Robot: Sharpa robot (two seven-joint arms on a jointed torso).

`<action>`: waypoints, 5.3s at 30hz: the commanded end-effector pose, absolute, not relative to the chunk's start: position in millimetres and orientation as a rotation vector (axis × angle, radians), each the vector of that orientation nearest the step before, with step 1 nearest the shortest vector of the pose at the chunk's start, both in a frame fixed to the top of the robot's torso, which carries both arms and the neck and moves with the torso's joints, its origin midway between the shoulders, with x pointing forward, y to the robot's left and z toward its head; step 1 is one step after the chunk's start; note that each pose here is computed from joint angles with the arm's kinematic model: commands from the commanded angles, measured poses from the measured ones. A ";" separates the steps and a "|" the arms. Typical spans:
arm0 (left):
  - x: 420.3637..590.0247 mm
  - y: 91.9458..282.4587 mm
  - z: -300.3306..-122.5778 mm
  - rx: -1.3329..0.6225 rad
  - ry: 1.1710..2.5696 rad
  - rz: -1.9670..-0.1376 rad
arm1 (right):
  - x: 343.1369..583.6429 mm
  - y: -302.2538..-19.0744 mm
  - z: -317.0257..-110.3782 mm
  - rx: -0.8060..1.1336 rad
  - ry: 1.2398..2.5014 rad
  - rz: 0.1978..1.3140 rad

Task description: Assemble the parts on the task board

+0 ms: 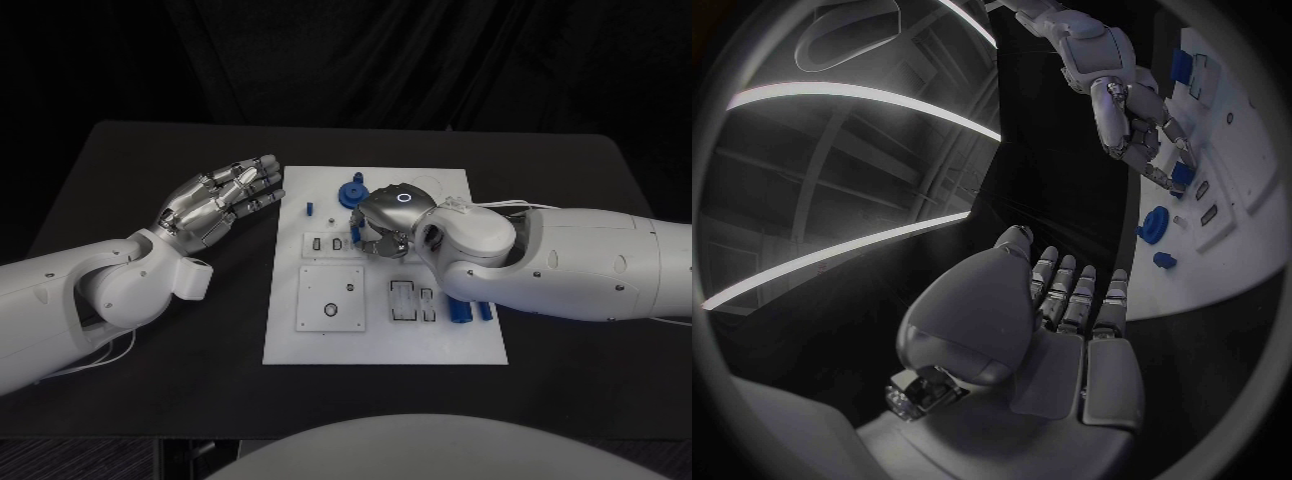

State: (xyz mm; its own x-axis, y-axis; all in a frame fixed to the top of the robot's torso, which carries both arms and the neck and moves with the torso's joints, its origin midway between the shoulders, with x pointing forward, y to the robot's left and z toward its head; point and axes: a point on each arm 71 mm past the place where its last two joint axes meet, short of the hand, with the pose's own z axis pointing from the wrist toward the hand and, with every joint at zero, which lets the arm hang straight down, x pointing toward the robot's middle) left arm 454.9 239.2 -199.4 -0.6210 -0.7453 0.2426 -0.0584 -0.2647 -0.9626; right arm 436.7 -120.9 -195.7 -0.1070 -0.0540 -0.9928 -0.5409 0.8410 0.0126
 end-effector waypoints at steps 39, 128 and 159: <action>449.1 236.1 -200.2 -1.028 1.499 -1.964 | 427.6 -126.7 -183.4 -0.435 1.499 0.571; 503.3 102.0 -179.6 0.036 2.241 -0.301 | 470.5 -243.8 -144.8 -0.237 1.363 0.457; 514.1 91.2 -204.3 -0.001 2.249 -0.280 | 472.0 -238.9 -145.5 -0.247 1.361 0.467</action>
